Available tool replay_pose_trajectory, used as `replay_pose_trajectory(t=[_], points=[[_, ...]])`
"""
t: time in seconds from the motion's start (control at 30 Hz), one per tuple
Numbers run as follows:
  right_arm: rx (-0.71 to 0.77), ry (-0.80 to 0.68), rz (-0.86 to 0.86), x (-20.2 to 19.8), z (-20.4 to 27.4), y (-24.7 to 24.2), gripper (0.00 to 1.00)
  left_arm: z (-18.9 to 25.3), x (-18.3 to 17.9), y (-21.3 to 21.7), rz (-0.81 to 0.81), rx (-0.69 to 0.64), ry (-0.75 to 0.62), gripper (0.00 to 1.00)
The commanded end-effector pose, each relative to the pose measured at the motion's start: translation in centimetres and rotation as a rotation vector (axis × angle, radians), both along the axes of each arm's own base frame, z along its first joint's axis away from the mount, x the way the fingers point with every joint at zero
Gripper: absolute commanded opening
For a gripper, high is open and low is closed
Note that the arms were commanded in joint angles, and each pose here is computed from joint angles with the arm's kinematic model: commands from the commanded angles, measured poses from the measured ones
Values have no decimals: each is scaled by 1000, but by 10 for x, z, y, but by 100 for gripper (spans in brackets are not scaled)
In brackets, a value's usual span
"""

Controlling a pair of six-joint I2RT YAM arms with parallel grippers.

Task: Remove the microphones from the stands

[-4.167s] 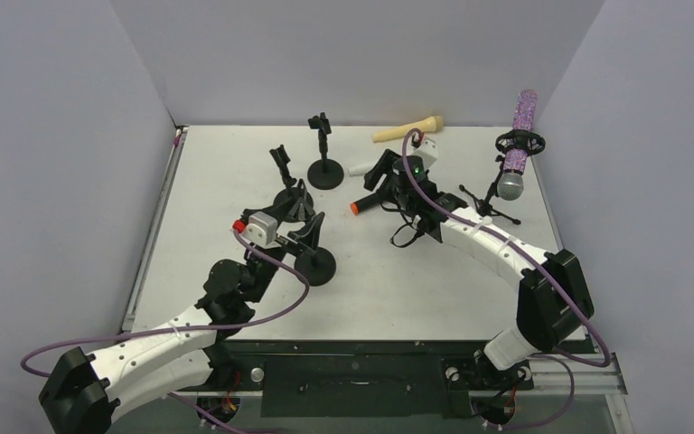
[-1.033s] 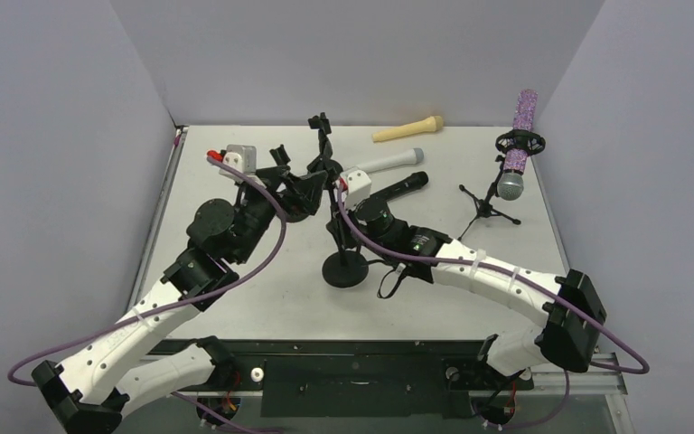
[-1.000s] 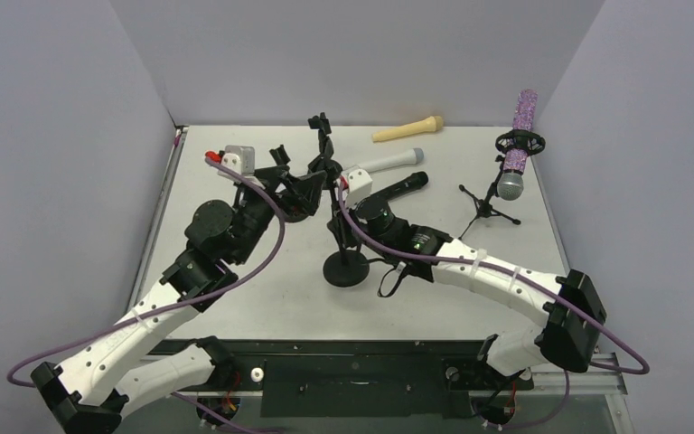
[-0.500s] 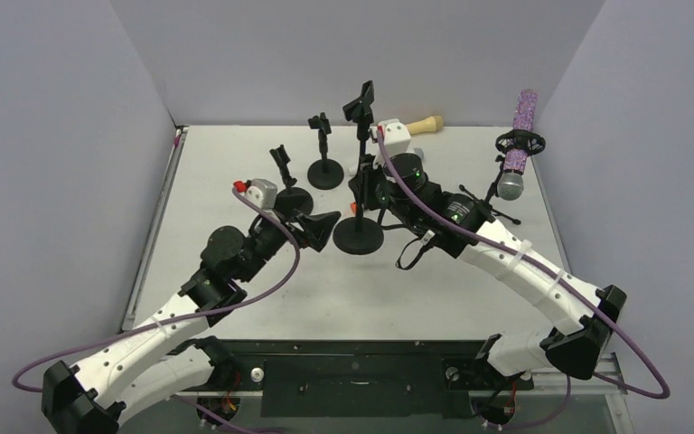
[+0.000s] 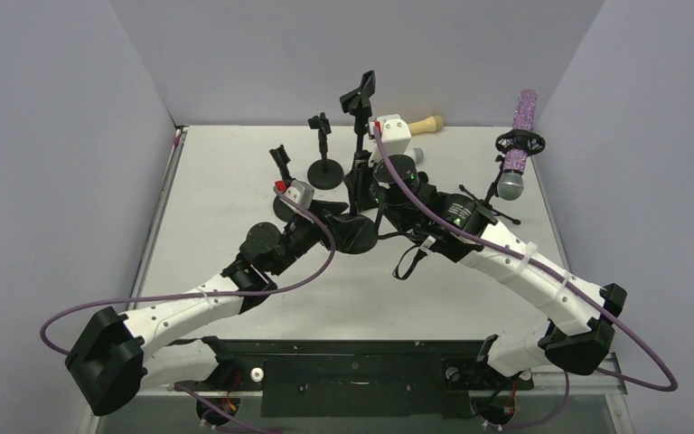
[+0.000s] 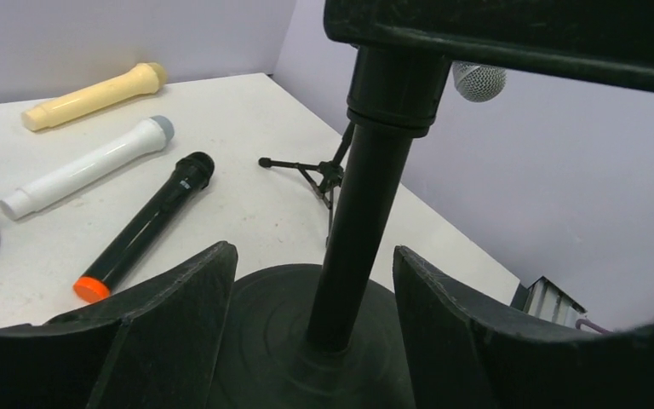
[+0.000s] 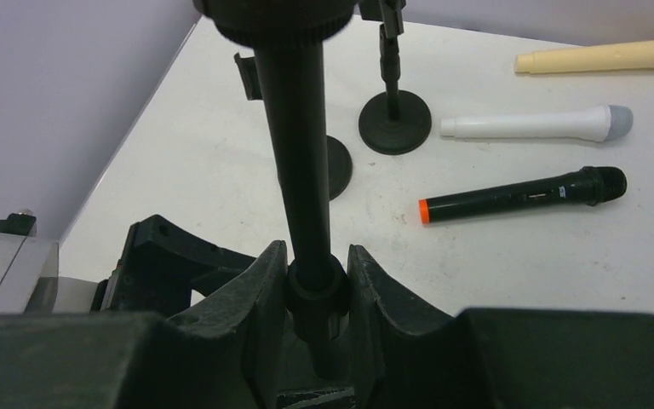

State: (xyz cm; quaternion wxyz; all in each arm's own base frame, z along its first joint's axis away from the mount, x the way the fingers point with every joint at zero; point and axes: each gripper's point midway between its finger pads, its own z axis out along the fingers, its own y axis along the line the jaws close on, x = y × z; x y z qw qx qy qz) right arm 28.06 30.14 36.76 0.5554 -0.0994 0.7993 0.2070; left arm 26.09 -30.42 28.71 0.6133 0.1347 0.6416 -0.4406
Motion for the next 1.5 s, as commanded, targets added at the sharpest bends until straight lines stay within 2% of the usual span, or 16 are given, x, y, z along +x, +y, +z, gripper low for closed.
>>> replay_pose_trajectory(t=[0.0, 0.07, 0.13, 0.17, 0.23, 0.37, 0.4, 0.53, 0.6, 0.67, 1.03, 1.47], points=[[101, -64, -78, 8, 38, -5, 0, 26, -7, -9, -49, -134, -74, 62], [100, -60, -79, 7, 37, -4, 0, 27, -8, -11, -59, -160, -83, 52], [103, -59, -78, 7, 36, -4, 0, 29, -10, -13, -75, -177, -97, 35], [104, -59, -78, 7, 36, -3, 0, 30, -9, -15, -79, -178, -97, 17], [102, -58, -73, 7, 35, -2, 0, 31, -8, -19, -89, -174, -87, 1], [86, -46, -69, 7, 30, 0, 2, 34, -7, -18, -79, -191, -81, 0], [81, -42, -70, 7, 28, 0, 10, 34, -6, -17, -70, -190, -78, 0], [69, -34, -65, 6, 23, 1, 31, 38, -5, -15, -47, -178, -87, 0], [65, -29, -64, 5, 21, 1, 39, 38, -4, -14, -40, -160, -87, 0], [63, -29, -61, 5, 21, 1, 42, 39, -5, -13, -39, -156, -93, 0], [16, 15, -24, 10, 6, -7, 48, 46, -11, -10, -38, -123, -134, 0], [-32, 70, 27, 13, -19, -1, 45, 63, -20, -10, -81, -119, -179, 0]])
